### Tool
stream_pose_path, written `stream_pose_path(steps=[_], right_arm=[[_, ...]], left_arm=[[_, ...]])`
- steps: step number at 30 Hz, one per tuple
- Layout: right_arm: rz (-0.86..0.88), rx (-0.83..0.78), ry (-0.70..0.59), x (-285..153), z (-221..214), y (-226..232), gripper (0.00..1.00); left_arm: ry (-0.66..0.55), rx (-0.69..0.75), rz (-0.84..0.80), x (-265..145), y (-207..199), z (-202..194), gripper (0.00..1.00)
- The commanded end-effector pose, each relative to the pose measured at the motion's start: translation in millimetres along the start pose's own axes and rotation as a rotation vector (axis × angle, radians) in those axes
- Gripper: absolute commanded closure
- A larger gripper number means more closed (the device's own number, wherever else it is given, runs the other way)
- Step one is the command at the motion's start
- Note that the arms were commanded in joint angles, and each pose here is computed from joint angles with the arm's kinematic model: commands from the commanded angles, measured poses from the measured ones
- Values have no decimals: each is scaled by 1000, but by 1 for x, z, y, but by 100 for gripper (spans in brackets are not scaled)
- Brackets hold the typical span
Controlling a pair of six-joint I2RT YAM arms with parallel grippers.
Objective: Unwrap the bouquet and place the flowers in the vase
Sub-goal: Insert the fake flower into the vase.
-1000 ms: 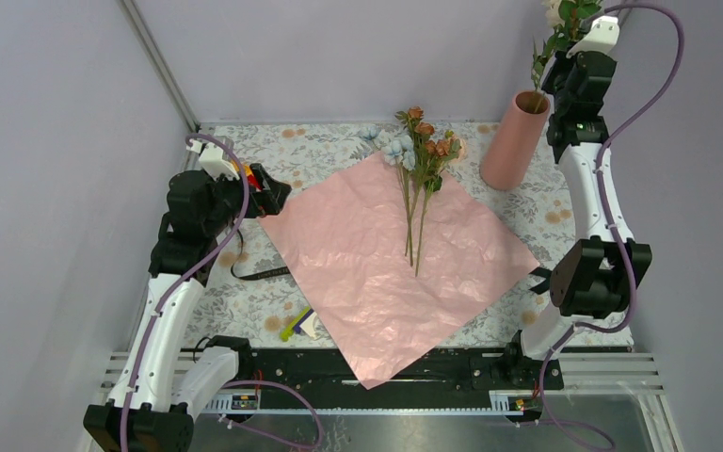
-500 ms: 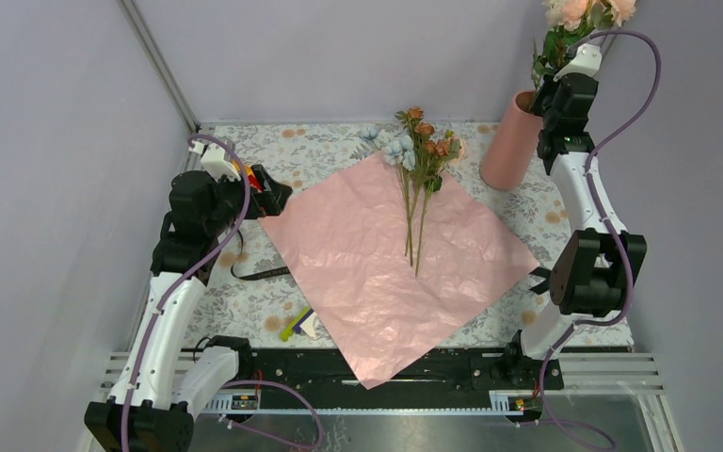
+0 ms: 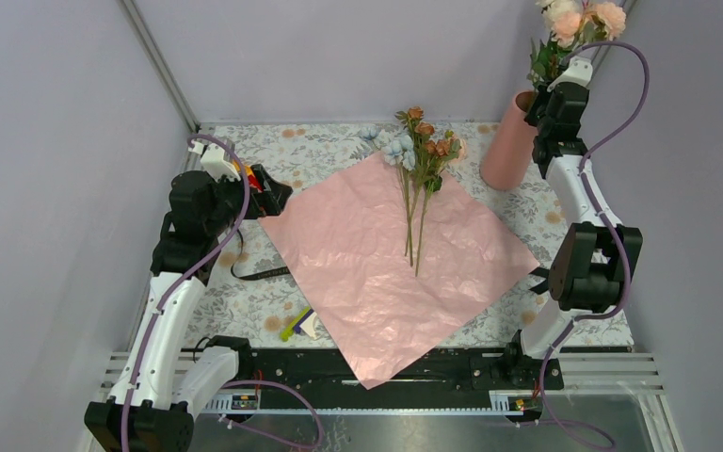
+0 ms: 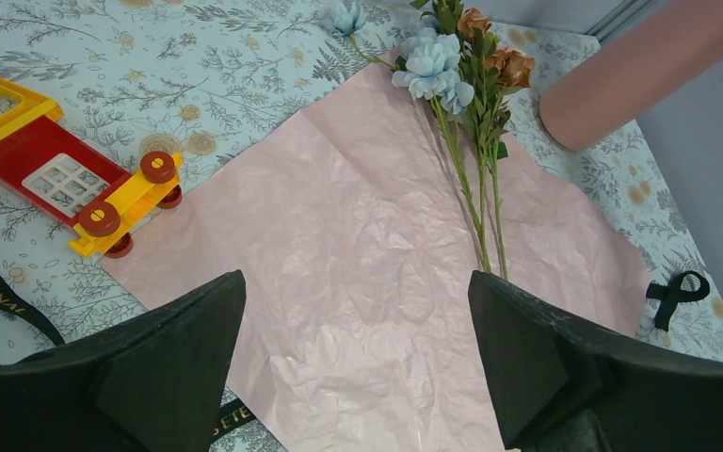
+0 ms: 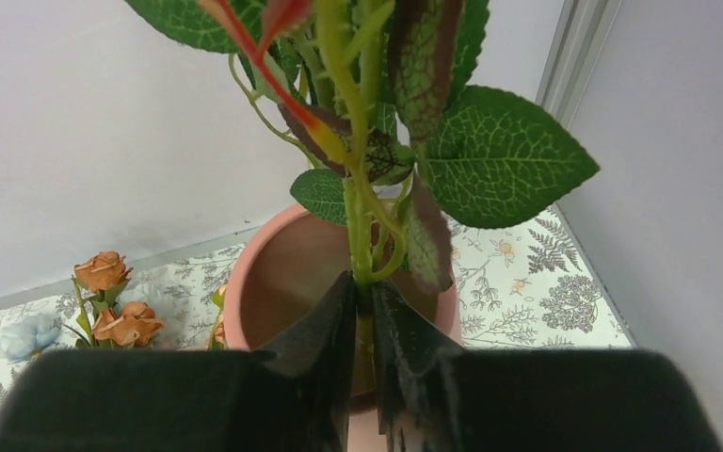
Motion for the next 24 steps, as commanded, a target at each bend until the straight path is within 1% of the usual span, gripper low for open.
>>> stream_pose_path(steps=[1, 5, 7, 11, 17, 20, 24], right_arm=[[3, 17, -42, 1, 8, 0, 79], [3, 15, -47, -1, 11, 0, 67], [3, 13, -48, -3, 11, -1, 59], [6, 12, -56, -9, 13, -1, 50], [-6, -4, -71, -18, 18, -3, 40], [-29, -7, -72, -23, 18, -6, 30], [-49, -8, -77, -31, 19, -9, 20]], left_arm=[[-42, 8, -30, 1, -3, 9, 5], [-42, 7, -31, 1, -3, 9, 5], [-42, 5, -33, 1, -3, 8, 5], [-42, 6, -35, 1, -4, 9, 5], [-44, 5, -41, 0, -4, 9, 5], [-49, 7, -42, -1, -5, 9, 5], [-49, 5, -45, -1, -5, 9, 5]])
Point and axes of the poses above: each gripper's point midway between its finger pads, its own x axis out along the fingers, its own y axis along the line the jaws close on, z = x × y, the point moved 8 cm from there along -x, back along the fingers, and after that the axes turned 2 degrees about x, right-handed, at the moved point
